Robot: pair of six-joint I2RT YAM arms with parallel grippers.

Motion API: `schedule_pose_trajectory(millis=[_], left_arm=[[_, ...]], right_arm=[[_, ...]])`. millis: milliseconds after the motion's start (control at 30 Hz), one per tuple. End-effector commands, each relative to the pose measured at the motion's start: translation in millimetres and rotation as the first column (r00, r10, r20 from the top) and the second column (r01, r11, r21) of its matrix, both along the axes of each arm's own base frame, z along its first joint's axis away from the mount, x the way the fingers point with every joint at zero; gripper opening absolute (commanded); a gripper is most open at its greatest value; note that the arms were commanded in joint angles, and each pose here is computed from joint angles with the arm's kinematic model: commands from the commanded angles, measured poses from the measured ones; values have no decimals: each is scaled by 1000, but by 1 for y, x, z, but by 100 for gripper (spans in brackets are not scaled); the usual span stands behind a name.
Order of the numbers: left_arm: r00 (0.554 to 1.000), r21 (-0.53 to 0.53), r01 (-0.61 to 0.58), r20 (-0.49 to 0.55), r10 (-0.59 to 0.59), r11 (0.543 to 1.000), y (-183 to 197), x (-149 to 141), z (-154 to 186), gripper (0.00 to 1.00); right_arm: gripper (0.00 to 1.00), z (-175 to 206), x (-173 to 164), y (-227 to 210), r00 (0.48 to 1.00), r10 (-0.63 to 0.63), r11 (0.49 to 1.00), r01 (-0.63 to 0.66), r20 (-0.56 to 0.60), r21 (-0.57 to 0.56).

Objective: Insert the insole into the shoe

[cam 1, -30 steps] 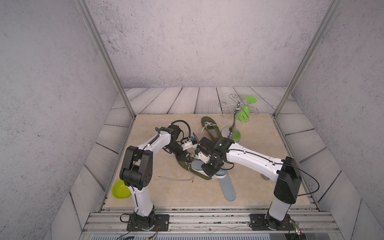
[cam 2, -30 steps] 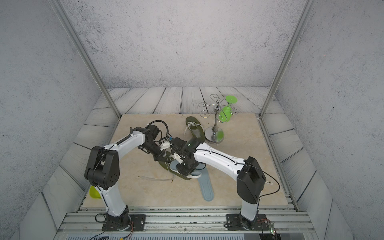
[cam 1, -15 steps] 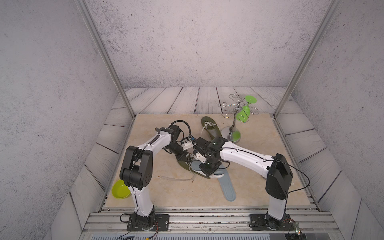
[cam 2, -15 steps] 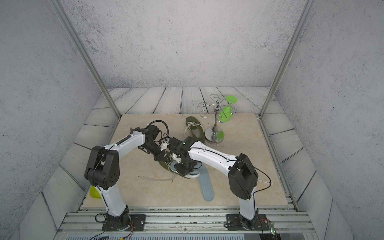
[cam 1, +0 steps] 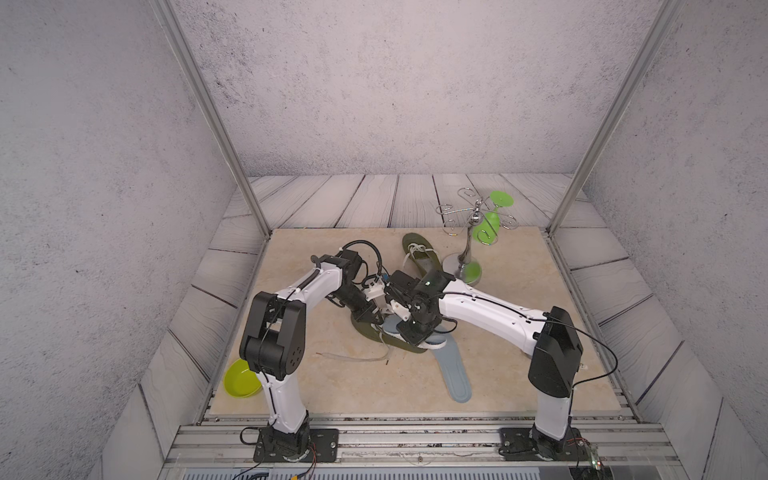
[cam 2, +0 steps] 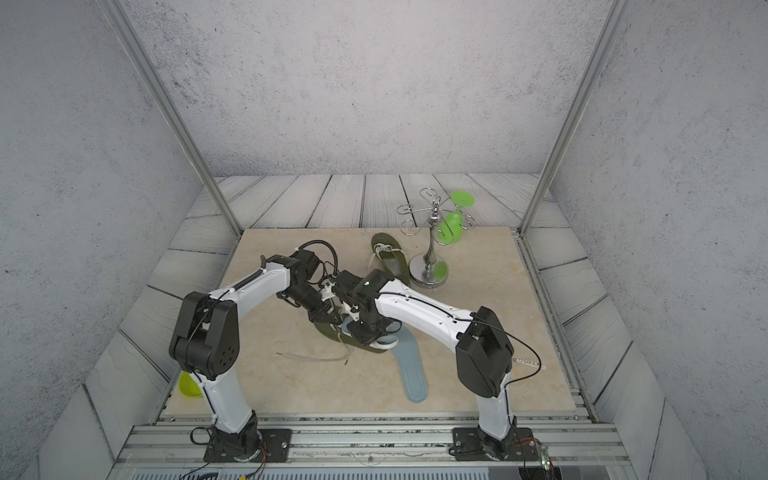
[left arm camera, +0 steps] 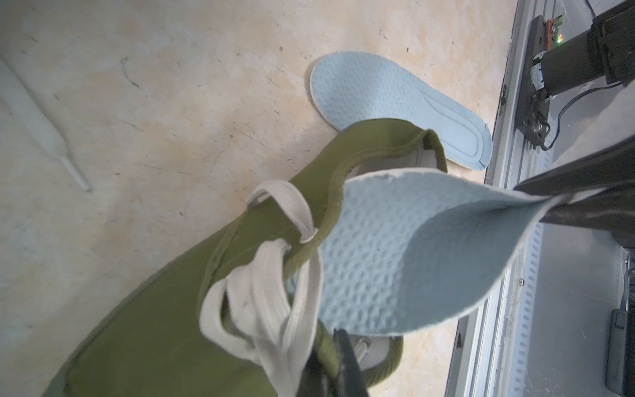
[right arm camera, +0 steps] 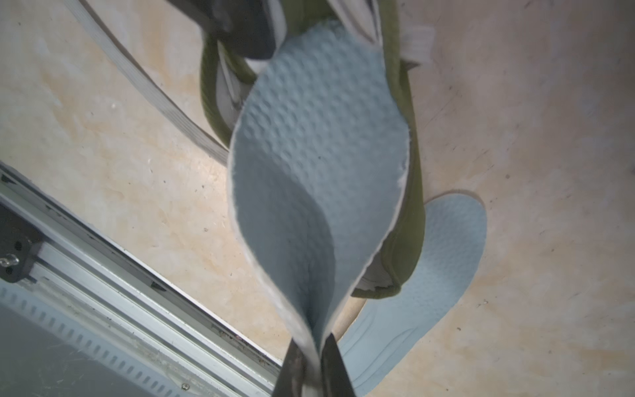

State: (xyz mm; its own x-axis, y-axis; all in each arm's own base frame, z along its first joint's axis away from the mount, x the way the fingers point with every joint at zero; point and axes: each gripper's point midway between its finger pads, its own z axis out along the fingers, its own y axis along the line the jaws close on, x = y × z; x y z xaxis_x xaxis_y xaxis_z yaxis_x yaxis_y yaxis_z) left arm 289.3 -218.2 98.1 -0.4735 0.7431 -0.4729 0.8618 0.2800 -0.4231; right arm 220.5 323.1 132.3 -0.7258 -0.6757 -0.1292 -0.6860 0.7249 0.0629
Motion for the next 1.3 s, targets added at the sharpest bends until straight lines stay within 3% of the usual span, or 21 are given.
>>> schedule_pose_trajectory(millis=[0,233,367,1067,1267], left_arm=[[1000,-77,30,4,-30,997,-12,-2,14,0],[998,-113,56,-30,-59,992,-17,-3,15,0],[993,-117,74,-80,-83,990,-18,-5,13,0],[980,-157,26,-193,-56,987,-20,-2,16,0],[980,-161,27,-189,-57,987,-21,-2,16,0]], right_arm=[[8,-10,14,7,999,12,1000,-12,45,-1],[7,-11,19,13,981,104,988,-121,164,97],[7,-10,22,12,970,134,983,-156,201,99],[7,-12,54,19,926,98,986,-141,365,93],[7,-2,55,34,915,135,972,-197,379,130]])
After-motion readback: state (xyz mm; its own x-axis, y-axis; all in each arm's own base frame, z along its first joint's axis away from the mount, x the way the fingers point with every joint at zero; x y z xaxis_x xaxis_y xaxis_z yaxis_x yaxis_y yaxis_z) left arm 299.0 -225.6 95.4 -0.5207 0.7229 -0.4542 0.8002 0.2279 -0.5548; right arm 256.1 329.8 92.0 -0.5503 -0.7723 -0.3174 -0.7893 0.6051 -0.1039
